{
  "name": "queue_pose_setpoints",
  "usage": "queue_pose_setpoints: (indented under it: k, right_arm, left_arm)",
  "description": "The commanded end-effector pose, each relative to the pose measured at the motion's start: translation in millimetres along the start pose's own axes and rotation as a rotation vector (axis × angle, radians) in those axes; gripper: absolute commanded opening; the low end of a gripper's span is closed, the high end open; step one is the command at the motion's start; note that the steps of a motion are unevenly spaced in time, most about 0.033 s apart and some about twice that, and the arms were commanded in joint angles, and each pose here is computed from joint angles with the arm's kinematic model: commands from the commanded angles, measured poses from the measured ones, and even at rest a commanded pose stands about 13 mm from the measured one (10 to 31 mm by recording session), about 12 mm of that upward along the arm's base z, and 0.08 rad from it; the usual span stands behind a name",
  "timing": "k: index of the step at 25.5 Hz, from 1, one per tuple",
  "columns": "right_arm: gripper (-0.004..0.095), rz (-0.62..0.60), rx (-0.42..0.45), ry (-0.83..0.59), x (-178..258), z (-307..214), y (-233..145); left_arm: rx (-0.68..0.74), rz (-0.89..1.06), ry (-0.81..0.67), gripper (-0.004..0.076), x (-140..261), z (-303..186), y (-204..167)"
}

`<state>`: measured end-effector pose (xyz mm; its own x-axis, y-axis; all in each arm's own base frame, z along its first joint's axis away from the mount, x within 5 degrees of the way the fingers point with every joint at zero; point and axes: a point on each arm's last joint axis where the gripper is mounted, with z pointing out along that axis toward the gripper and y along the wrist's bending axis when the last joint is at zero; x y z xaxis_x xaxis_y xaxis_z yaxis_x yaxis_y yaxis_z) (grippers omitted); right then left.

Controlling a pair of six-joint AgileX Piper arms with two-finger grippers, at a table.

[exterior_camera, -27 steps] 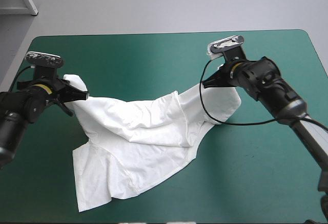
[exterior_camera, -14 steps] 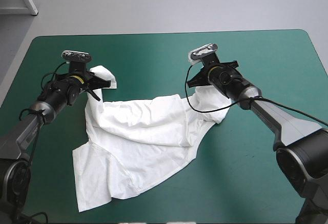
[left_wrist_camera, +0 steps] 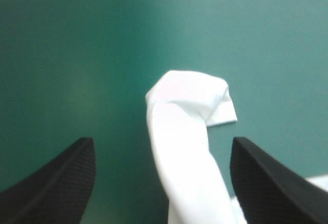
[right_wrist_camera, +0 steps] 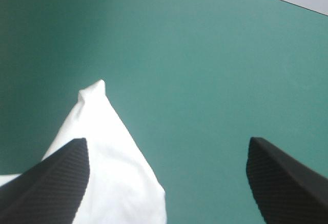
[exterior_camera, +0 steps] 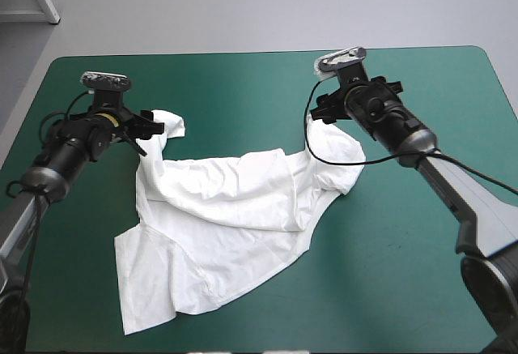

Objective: Fold the cloth

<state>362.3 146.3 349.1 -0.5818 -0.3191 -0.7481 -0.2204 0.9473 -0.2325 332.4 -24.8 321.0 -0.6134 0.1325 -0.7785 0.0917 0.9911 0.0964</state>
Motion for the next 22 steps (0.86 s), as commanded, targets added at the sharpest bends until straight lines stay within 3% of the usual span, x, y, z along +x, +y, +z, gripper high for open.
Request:
queue_pose_setpoints:
  k: [1,6,11,15,22]
  right_arm:
    - [0.0762,0.038,0.058,-0.025,-11,-64,-30]
    - [0.0698,0.035,0.075,0.109,4,-93,-40]
    - [0.0655,0.029,0.013,0.176,19,-105,-38]
    - [0.0655,0.018,-0.059,0.229,36,-105,-30]
    - [0.0654,0.0,-0.091,0.299,55,-97,-24]
  left_arm:
    - [-0.018,-0.028,0.009,0.0529,-14,-69,6]
    - [-0.036,-0.038,0.249,0.0527,13,-114,9]
    - [-0.035,-0.019,0.452,0.0527,42,-132,9]
    - [-0.001,-0.023,0.481,0.0527,75,-123,3]
    - [0.134,-0.05,0.487,0.0527,130,-72,-17]
